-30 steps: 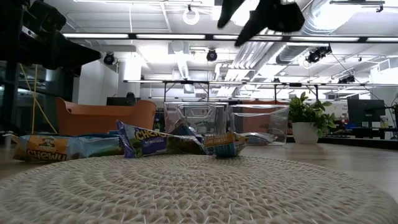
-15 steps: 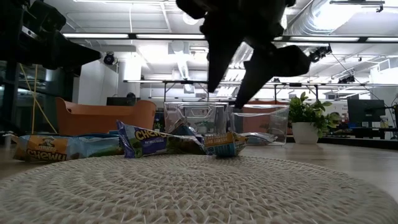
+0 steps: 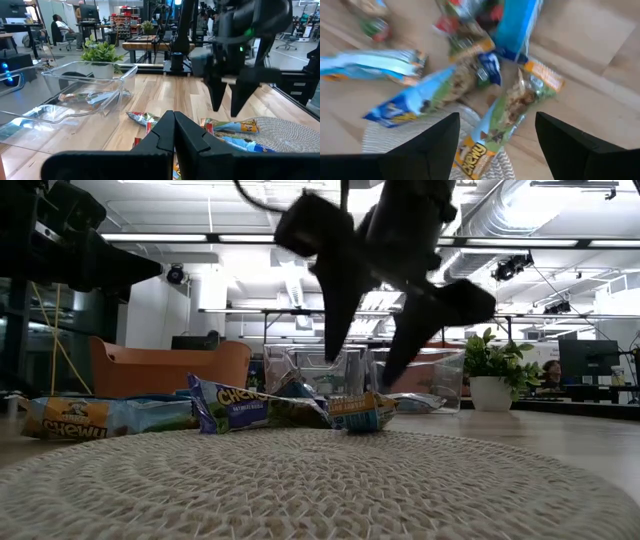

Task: Pick and place Granola Bars by type
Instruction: Put the yellow granola bar into the right transparent bin

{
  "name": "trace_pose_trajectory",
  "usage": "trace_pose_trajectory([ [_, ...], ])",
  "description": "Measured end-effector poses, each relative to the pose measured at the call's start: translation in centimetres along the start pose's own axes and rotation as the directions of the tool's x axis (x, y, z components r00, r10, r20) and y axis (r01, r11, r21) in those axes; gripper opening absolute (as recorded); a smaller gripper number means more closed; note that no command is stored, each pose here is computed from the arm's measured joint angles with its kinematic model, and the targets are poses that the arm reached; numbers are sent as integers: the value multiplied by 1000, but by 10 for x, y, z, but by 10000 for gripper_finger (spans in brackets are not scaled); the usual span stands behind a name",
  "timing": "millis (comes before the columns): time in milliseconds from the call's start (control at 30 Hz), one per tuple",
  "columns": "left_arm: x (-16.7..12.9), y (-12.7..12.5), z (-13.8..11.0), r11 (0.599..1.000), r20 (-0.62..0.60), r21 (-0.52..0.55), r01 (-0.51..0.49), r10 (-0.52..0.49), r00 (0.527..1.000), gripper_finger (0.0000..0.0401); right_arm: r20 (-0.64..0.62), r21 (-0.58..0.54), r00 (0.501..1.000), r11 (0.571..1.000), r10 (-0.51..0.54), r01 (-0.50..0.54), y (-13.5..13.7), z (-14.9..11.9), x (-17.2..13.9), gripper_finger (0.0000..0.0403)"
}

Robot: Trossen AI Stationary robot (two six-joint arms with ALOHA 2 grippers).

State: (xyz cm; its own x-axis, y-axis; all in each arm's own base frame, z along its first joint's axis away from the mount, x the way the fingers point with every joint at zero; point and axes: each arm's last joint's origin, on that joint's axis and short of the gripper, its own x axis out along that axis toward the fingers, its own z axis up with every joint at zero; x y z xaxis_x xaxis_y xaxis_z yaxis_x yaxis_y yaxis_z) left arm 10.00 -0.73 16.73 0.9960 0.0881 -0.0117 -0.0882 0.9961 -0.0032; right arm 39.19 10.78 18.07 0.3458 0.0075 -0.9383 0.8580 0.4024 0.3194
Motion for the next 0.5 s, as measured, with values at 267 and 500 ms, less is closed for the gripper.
trace_pose_trajectory([
  [267, 0, 0, 0, 1000, 0, 0, 0, 0, 1000, 0, -44, 38, 999, 999, -28, 29, -2, -3, 18, 246],
  [500, 0, 0, 0, 1000, 0, 0, 0, 0, 1000, 0, -59, 55, 997, 997, -54, 57, -4, -5, 31, 246],
])
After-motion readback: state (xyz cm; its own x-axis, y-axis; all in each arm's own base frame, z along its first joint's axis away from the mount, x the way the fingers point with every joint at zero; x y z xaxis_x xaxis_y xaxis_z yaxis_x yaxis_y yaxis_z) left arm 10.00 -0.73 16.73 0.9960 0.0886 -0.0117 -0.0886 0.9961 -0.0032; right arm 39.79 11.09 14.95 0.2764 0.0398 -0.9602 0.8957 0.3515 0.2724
